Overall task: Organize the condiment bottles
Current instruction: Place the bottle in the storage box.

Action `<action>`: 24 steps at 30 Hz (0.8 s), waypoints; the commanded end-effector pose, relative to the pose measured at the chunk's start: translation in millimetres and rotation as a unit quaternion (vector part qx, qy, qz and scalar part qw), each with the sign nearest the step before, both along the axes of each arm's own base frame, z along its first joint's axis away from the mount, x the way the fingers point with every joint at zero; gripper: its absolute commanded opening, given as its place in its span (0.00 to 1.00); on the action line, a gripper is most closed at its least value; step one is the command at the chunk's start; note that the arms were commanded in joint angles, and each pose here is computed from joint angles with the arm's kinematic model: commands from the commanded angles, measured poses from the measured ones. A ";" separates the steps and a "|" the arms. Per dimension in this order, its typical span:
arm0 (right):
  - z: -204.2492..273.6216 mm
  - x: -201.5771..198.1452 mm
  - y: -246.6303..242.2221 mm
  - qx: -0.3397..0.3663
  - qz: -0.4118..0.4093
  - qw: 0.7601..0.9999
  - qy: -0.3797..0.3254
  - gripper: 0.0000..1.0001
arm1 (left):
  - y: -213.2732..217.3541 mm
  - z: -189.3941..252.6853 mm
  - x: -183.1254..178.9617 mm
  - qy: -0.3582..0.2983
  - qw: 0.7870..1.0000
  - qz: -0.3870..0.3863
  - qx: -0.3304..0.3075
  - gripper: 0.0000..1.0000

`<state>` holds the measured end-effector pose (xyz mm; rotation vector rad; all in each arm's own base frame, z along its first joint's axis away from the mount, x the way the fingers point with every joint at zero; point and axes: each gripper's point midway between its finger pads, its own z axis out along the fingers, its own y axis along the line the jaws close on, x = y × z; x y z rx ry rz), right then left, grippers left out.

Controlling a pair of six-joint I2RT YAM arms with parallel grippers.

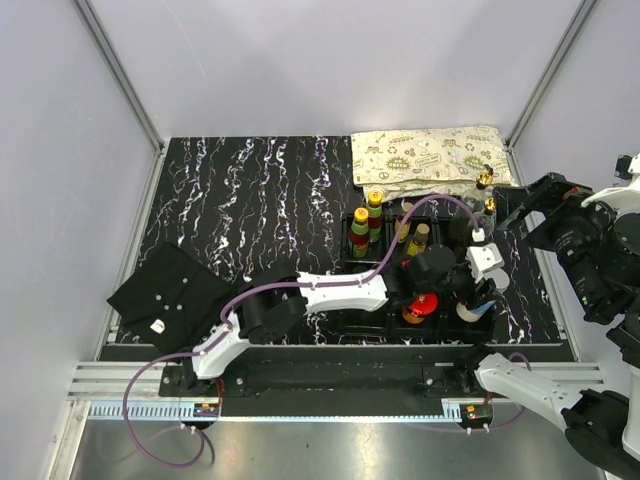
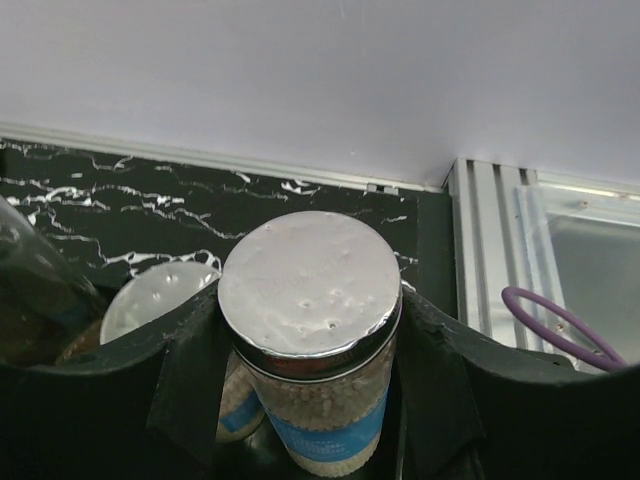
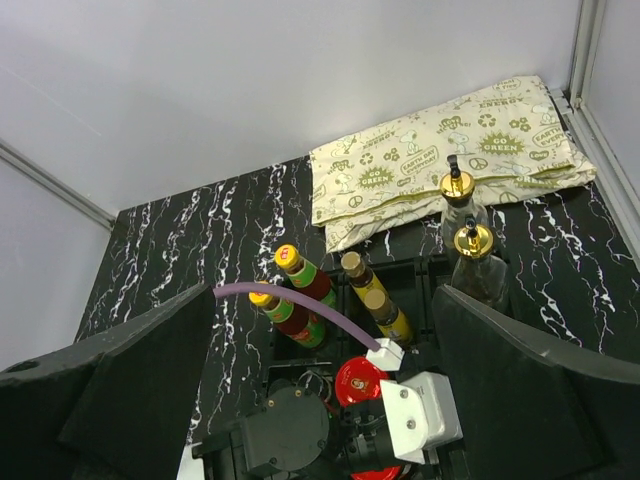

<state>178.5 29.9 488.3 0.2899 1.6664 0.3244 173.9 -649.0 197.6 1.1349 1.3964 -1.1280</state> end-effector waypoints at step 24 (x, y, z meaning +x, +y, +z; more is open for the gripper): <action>-21.4 4.1 5.1 0.005 -0.001 1.000 0.024 1.00 | 22.6 -29.1 18.1 -0.027 0.993 0.115 -0.016 0.00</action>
